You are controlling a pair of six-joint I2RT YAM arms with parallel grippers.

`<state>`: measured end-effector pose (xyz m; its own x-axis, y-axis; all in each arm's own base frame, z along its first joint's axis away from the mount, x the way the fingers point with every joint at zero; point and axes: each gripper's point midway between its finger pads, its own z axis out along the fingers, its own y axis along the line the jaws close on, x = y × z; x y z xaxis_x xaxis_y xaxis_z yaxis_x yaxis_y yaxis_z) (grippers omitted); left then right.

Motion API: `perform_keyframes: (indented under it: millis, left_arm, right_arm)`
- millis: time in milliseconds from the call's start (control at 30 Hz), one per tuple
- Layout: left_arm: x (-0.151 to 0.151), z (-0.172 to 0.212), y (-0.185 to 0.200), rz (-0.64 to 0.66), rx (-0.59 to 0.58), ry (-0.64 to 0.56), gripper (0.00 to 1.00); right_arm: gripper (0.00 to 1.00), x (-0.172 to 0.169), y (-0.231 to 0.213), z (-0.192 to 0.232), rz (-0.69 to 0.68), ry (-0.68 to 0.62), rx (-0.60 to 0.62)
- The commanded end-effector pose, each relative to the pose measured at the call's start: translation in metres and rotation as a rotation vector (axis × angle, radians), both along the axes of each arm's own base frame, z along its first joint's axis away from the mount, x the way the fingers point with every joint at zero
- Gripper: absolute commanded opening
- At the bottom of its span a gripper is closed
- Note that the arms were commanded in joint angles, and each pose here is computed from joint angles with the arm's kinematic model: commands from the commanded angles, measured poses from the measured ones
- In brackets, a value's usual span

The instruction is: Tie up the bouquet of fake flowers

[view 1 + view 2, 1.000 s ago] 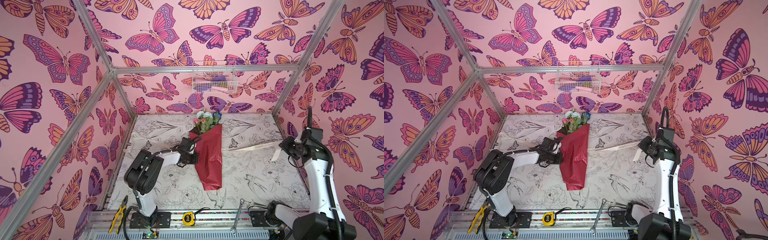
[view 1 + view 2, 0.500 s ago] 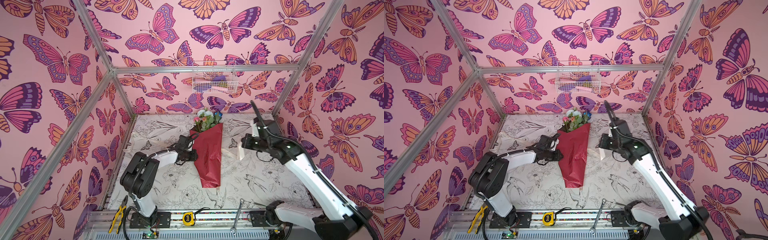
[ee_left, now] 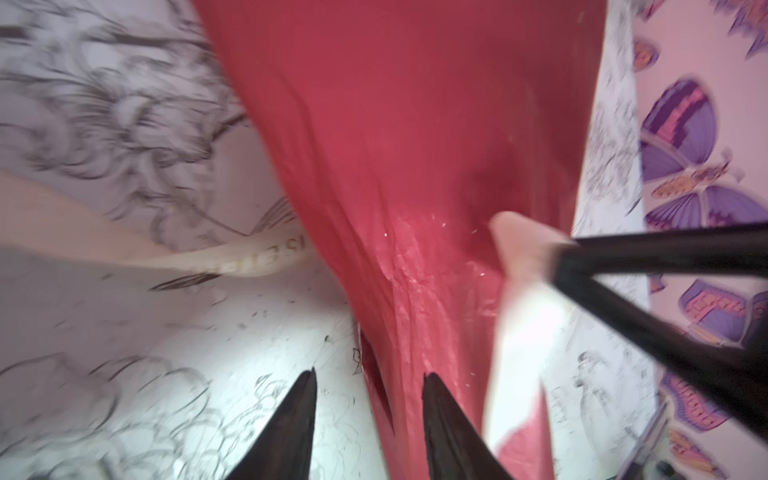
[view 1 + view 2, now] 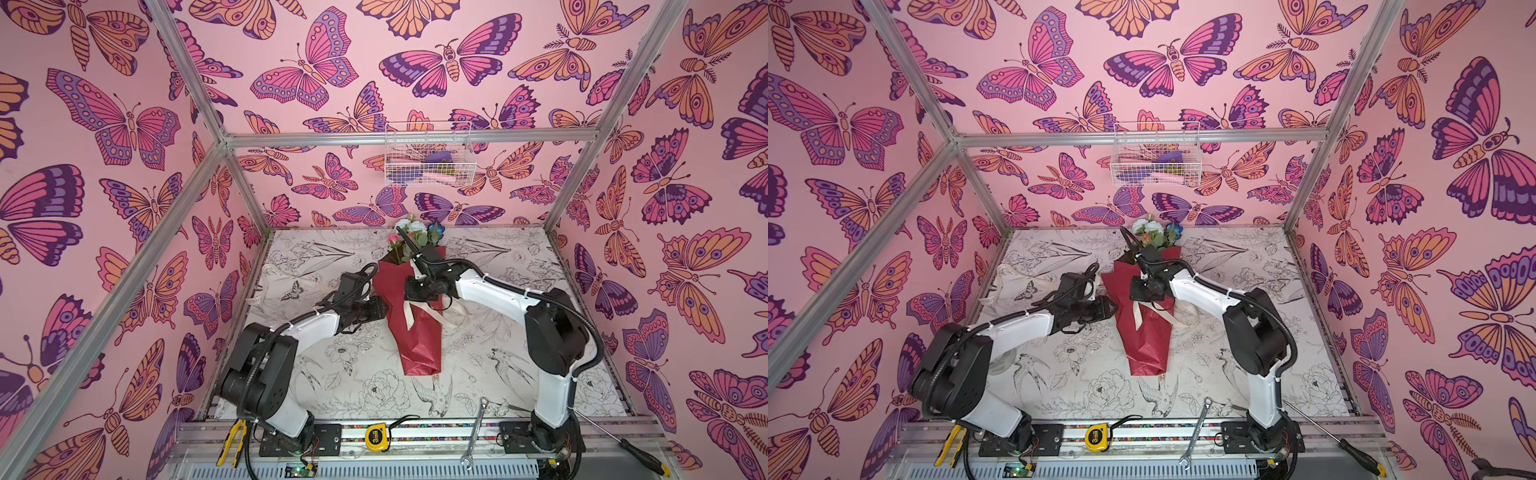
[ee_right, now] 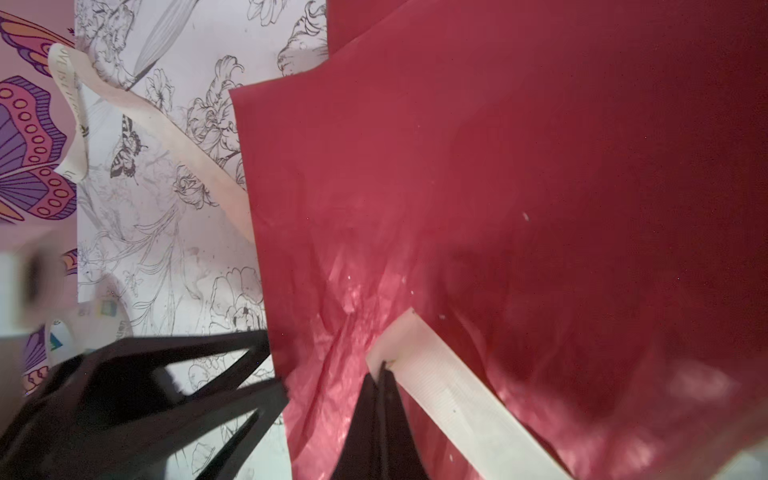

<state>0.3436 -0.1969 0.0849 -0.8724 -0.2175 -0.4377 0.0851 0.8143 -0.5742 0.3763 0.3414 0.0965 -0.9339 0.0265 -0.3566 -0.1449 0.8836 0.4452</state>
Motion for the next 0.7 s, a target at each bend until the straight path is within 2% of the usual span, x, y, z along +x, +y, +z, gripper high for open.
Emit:
perform_keyframes:
  millis: [0, 67, 200, 233, 300, 333, 467, 667]
  left_arm:
    - [0.001, 0.022, 0.018, 0.069, -0.042, -0.033, 0.55]
    - [0.005, 0.035, 0.037, 0.125, -0.038, -0.055, 0.66]
    - [0.011, 0.054, 0.086, 0.263, 0.046, -0.088, 0.97]
    - [0.013, 0.056, 0.098, 0.297, 0.072, -0.088, 1.00]
    - [0.015, 0.055, 0.124, 0.365, 0.120, -0.076, 1.00]
    - [0.015, 0.068, 0.134, 0.399, 0.120, -0.110, 1.00]
    - [0.020, 0.067, 0.179, 0.532, 0.155, -0.104, 1.00]
    - [0.035, 0.047, 0.236, 0.705, 0.100, 0.004, 1.00]
  right_arm:
    - [0.00, 0.011, 0.019, 0.002, 0.004, -0.004, 0.044]
    - [0.00, 0.013, 0.019, -0.003, 0.001, 0.001, 0.032]
    - [0.00, 0.015, 0.022, -0.015, 0.000, 0.012, 0.020]
    - [0.00, 0.016, 0.023, -0.018, 0.001, 0.015, 0.023]
    - [0.00, 0.016, 0.026, -0.023, 0.003, 0.024, 0.027]
    - [0.00, 0.016, 0.027, -0.026, 0.005, 0.028, 0.027]
    - [0.00, 0.017, 0.032, -0.031, 0.017, 0.036, 0.026]
    - [0.00, 0.016, 0.033, -0.029, 0.028, 0.026, 0.022]
